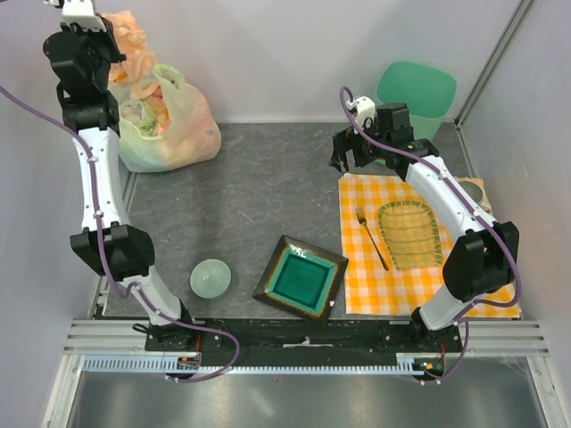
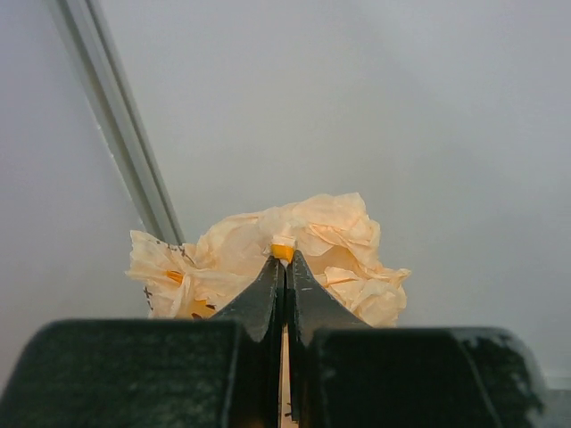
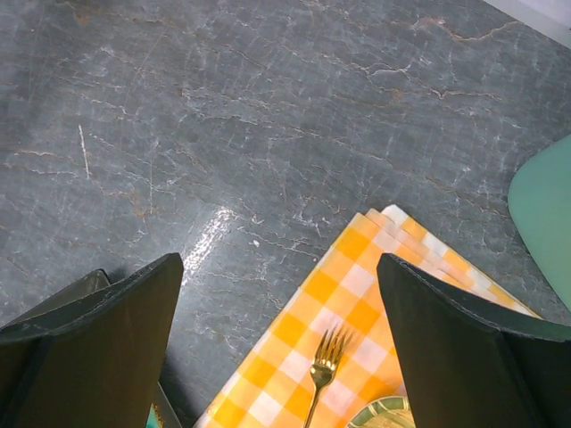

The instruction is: Put the trash bags into the trash bin

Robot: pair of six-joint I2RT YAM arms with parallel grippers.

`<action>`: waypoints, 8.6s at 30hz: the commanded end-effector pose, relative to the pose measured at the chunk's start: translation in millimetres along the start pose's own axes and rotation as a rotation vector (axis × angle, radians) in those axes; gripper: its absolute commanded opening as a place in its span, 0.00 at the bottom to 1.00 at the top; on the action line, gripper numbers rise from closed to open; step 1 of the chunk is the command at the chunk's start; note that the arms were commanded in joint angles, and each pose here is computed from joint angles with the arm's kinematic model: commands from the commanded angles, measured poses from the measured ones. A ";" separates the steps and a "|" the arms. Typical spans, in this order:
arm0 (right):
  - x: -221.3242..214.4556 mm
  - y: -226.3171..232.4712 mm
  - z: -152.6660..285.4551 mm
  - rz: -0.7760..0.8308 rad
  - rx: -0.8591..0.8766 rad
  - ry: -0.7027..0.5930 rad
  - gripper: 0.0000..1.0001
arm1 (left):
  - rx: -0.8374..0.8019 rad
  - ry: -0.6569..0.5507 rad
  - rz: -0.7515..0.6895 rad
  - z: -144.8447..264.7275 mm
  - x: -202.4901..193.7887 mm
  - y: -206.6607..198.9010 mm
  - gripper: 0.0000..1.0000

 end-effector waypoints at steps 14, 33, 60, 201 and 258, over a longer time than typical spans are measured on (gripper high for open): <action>120.1 48.6 45.0 0.085 0.299 -0.509 0.98 | -0.717 -0.222 0.062 121.7 150.0 -133.3 0.02; 86.1 151.7 82.3 0.492 0.465 -0.635 0.98 | -1.244 0.065 0.366 200.7 100.5 -217.2 0.02; 66.3 127.9 35.2 0.460 -0.009 -0.487 0.00 | -1.200 0.311 0.647 206.1 63.1 -221.5 0.02; 172.1 132.1 116.2 0.182 0.286 -0.694 0.00 | -0.394 0.948 0.865 215.0 -224.9 -138.6 0.13; 132.9 185.2 180.9 0.749 0.414 -0.806 0.00 | -0.678 0.950 0.589 188.6 -186.3 -172.0 0.19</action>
Point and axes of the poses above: each gripper's point midway between its finger pads, its own z axis back along the fingers, its own y axis along the line the jaws close on, x = y × z, the point moved 5 cm from there along z, back along the fingers
